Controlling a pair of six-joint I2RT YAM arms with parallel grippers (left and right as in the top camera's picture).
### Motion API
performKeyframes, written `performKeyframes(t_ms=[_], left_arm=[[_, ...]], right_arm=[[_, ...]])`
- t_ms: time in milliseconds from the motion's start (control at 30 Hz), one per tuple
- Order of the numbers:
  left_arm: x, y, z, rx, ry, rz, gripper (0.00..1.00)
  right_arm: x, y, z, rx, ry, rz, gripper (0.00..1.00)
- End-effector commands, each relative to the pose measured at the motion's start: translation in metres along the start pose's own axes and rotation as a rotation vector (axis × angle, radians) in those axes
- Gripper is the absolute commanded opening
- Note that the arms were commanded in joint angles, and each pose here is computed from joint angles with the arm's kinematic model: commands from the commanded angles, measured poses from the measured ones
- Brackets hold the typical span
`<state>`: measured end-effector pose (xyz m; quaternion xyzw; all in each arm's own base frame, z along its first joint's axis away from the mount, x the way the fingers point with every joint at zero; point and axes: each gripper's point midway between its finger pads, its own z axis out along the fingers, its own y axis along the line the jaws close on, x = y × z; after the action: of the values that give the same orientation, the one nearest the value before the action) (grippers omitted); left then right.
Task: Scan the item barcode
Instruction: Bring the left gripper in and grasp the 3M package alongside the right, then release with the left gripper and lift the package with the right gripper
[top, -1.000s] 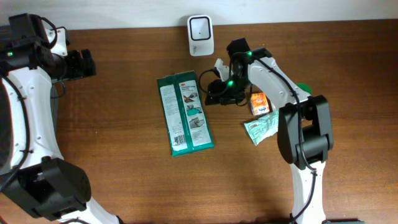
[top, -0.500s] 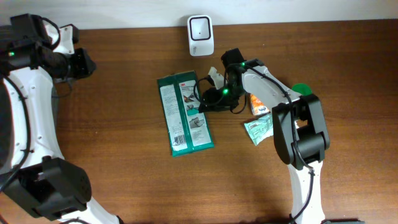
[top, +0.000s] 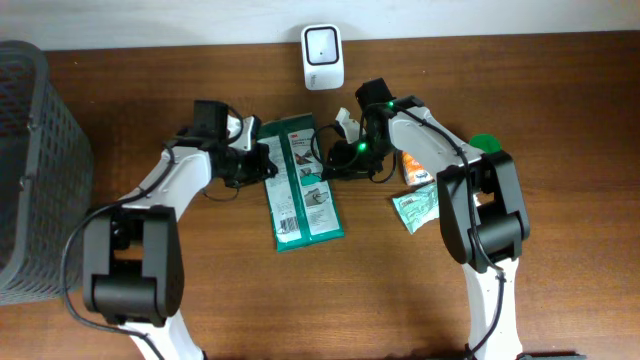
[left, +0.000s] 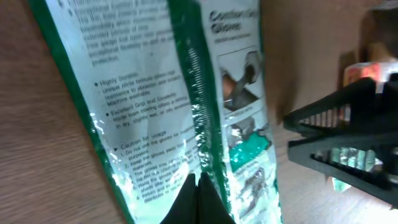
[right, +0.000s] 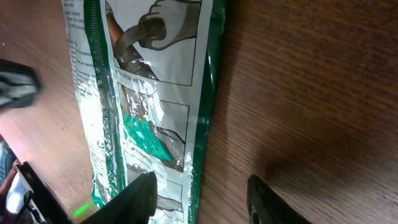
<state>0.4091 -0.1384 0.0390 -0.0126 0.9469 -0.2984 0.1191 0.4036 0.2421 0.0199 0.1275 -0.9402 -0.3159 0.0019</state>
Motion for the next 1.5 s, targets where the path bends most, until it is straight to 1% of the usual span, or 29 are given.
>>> performKeyframes(t_ms=[0,67,133,200,433,500,700,800,933,1000,1067,1133,1200,1267,1300,1333,1367,1433,1467], left_arm=[[0.015,0.014,0.02,-0.021,0.058,-0.069,0.0],[0.019,0.017,0.023,-0.031,0.072,-0.079,0.0],[0.023,0.028,0.025,-0.084,0.083,-0.098,0.0],[0.026,0.032,0.025,-0.105,0.093,-0.106,0.0],[0.044,0.049,0.043,-0.131,0.162,-0.165,0.0],[0.053,0.054,0.051,-0.126,0.197,-0.19,0.0],[0.053,0.054,0.051,-0.125,0.199,-0.191,0.0],[0.053,0.054,0.051,-0.125,0.198,-0.191,0.0],[0.053,0.054,0.051,-0.126,0.199,-0.191,0.0],[0.053,0.054,0.051,-0.126,0.198,-0.19,0.0],[0.053,0.054,0.051,-0.125,0.199,-0.19,0.0],[0.053,0.054,0.051,-0.125,0.198,-0.19,0.0],[0.053,0.054,0.051,-0.126,0.198,-0.19,0.0],[0.053,0.055,0.051,-0.129,0.197,-0.189,0.0],[0.053,0.056,0.051,-0.136,0.195,-0.188,0.03],[0.052,0.056,0.051,-0.136,0.194,-0.189,0.06],[0.048,0.054,0.049,-0.132,0.184,-0.17,0.11],[0.03,0.044,0.035,-0.117,0.137,-0.11,0.17],[0.019,0.038,0.025,-0.109,0.104,-0.081,0.17]], right_arm=[[0.005,-0.001,0.007,-0.012,0.022,0.007,0.45],[0.005,-0.001,0.007,-0.012,0.022,0.007,0.45],[0.005,-0.001,0.007,-0.012,0.022,0.007,0.45],[0.005,-0.001,0.007,-0.012,0.022,0.007,0.45],[0.006,0.006,0.007,-0.056,0.028,0.008,0.45],[0.012,0.009,0.015,-0.076,0.04,0.004,0.45],[0.031,0.024,0.032,-0.258,0.056,-0.001,0.46],[0.026,0.042,0.031,-0.341,0.036,-0.045,0.46],[0.016,0.073,0.031,-0.446,-0.001,-0.151,0.46],[0.002,0.076,0.024,-0.458,-0.039,-0.142,0.46],[-0.004,0.076,0.023,-0.455,-0.06,-0.139,0.45],[-0.008,0.075,0.024,-0.44,-0.072,-0.129,0.37],[-0.011,0.067,0.028,-0.389,-0.081,-0.102,0.24],[-0.013,0.065,0.028,-0.379,-0.087,-0.104,0.21],[-0.013,0.066,0.028,-0.38,-0.087,-0.105,0.15],[-0.013,0.065,0.028,-0.379,-0.088,-0.106,0.12],[-0.014,0.064,0.026,-0.379,-0.091,-0.104,0.04],[-0.016,0.061,0.018,-0.377,-0.104,-0.104,0.04],[-0.016,0.06,0.012,-0.373,-0.109,-0.115,0.04]])
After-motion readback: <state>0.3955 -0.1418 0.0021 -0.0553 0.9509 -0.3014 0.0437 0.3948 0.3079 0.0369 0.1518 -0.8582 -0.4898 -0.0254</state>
